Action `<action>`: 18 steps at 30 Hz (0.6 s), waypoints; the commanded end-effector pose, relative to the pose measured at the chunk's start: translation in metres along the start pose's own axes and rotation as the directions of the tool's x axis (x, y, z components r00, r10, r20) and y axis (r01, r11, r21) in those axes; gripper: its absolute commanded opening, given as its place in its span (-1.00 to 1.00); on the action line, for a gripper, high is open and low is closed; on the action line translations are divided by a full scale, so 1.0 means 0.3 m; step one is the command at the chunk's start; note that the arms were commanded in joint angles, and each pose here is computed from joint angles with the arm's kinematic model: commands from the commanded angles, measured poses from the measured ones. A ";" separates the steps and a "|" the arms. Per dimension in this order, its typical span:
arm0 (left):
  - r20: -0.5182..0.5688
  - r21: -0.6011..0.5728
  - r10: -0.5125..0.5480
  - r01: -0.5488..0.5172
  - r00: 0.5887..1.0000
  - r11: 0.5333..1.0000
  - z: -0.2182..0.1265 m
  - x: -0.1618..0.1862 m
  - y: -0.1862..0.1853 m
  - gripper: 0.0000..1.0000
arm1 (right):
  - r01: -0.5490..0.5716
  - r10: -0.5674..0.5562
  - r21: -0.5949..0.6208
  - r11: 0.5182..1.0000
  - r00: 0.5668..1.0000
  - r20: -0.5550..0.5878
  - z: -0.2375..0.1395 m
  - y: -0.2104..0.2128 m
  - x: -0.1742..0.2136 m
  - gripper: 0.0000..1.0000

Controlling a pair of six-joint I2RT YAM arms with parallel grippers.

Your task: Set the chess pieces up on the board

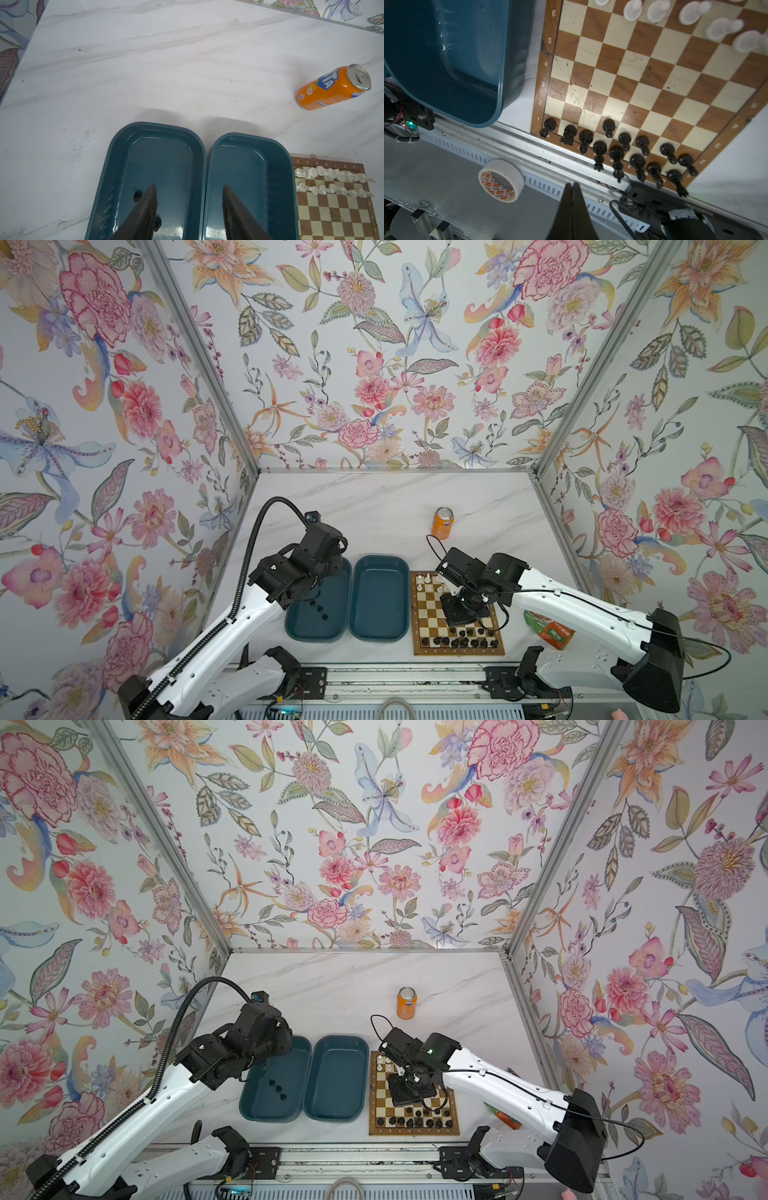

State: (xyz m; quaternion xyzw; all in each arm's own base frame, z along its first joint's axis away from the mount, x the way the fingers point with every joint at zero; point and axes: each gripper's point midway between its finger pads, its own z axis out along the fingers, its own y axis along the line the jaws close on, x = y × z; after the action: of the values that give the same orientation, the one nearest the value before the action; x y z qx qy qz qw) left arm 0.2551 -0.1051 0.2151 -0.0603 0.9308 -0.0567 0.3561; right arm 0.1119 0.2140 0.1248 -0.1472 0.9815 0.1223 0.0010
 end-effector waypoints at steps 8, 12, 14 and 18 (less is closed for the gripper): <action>0.000 0.042 0.034 -0.034 0.999 0.999 0.008 -0.033 -0.008 0.05 | 0.001 -0.001 0.022 1.000 1.000 0.010 0.113 0.013 -0.049 -0.90; 0.010 0.037 0.024 -0.025 1.000 0.999 -0.002 -0.034 0.002 0.05 | 0.000 0.000 0.022 1.000 1.000 0.003 0.138 0.001 -0.054 -0.86; 0.010 0.036 0.020 -0.020 1.000 0.999 -0.004 -0.033 0.005 0.05 | -0.002 0.002 0.025 1.000 1.000 -0.008 0.153 -0.006 -0.055 -0.86; 0.009 0.033 0.015 -0.015 1.000 0.999 -0.006 -0.033 0.008 0.05 | -0.003 0.004 0.028 1.000 0.999 -0.034 0.180 -0.014 -0.044 -0.86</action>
State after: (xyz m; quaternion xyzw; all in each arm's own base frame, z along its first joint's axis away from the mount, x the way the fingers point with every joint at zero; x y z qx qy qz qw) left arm 0.2609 -0.1050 0.2155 -0.0463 0.9319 -0.0690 0.3532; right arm 0.1259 0.2303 0.0814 -0.1431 0.9832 0.1128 -0.0055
